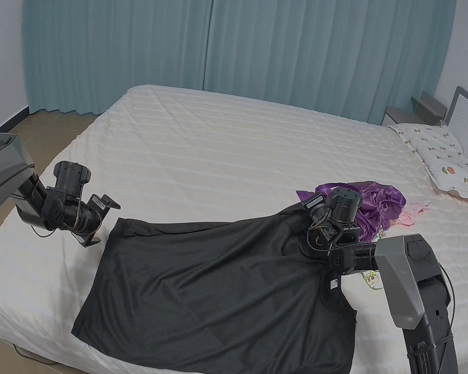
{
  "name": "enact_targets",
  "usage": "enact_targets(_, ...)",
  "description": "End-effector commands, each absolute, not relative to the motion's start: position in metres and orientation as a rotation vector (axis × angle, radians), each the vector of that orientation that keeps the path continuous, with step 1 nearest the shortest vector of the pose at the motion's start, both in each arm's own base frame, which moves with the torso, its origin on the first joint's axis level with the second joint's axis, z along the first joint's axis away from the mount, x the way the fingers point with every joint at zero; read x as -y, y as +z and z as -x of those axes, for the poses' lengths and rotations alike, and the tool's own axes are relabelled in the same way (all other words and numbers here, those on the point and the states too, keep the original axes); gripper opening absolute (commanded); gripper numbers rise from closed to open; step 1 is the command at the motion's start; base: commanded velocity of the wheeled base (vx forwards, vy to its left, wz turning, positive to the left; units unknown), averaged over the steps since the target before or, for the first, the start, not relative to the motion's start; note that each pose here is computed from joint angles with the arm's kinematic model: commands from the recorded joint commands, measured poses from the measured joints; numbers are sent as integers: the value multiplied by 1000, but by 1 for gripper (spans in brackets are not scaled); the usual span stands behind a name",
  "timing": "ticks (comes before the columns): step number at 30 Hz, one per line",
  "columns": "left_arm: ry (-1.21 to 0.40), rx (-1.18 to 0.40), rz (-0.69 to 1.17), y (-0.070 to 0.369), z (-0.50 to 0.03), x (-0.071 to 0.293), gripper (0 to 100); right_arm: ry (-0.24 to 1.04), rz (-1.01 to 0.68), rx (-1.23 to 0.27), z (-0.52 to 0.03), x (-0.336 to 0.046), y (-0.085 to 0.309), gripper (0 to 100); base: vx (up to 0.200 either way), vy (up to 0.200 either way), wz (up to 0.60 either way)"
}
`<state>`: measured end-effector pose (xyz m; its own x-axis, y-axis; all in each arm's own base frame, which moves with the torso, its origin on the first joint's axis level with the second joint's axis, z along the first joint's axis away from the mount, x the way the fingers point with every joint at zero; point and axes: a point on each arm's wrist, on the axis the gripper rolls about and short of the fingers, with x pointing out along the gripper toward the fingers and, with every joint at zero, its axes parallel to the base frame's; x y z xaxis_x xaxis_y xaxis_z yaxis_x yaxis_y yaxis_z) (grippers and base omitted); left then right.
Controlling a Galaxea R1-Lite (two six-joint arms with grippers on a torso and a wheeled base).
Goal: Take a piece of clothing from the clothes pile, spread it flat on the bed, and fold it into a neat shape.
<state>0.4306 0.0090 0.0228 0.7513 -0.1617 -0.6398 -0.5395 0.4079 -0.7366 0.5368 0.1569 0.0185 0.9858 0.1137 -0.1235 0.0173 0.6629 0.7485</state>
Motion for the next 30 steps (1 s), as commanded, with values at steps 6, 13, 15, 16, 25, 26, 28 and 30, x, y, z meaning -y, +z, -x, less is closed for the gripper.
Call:
enact_targets(6,266,-718,1149,22,-431,-9,100,90,-796,-167,-535,-165,14,100,0,0,0)
enact_targets(13,265,-719,1149,22,-431,-8,100,91,-744,-134,-537,-161,9,100,0,0,0)
enact_targets(15,267,-719,1149,22,-431,-9,100,100,-716,-106,-537,-162,15,100,0,0,0)
enact_targets(16,266,-720,1149,22,-431,-8,100,109,-699,-85,-537,-162,20,100,0,0,0)
enact_targets(25,266,-720,1149,22,-431,-8,100,150,-618,-5,-535,-167,34,100,0,0,0)
enact_targets(26,266,-720,1149,22,-431,-8,100,149,-601,-23,-534,-171,25,100,0,0,0)
enact_targets(28,267,-719,1149,22,-431,-9,100,143,-559,-48,-534,-174,6,100,0,0,0)
enact_targets(30,268,-719,1151,22,-431,-9,100,143,-555,-55,-533,-176,2,100,0,0,0)
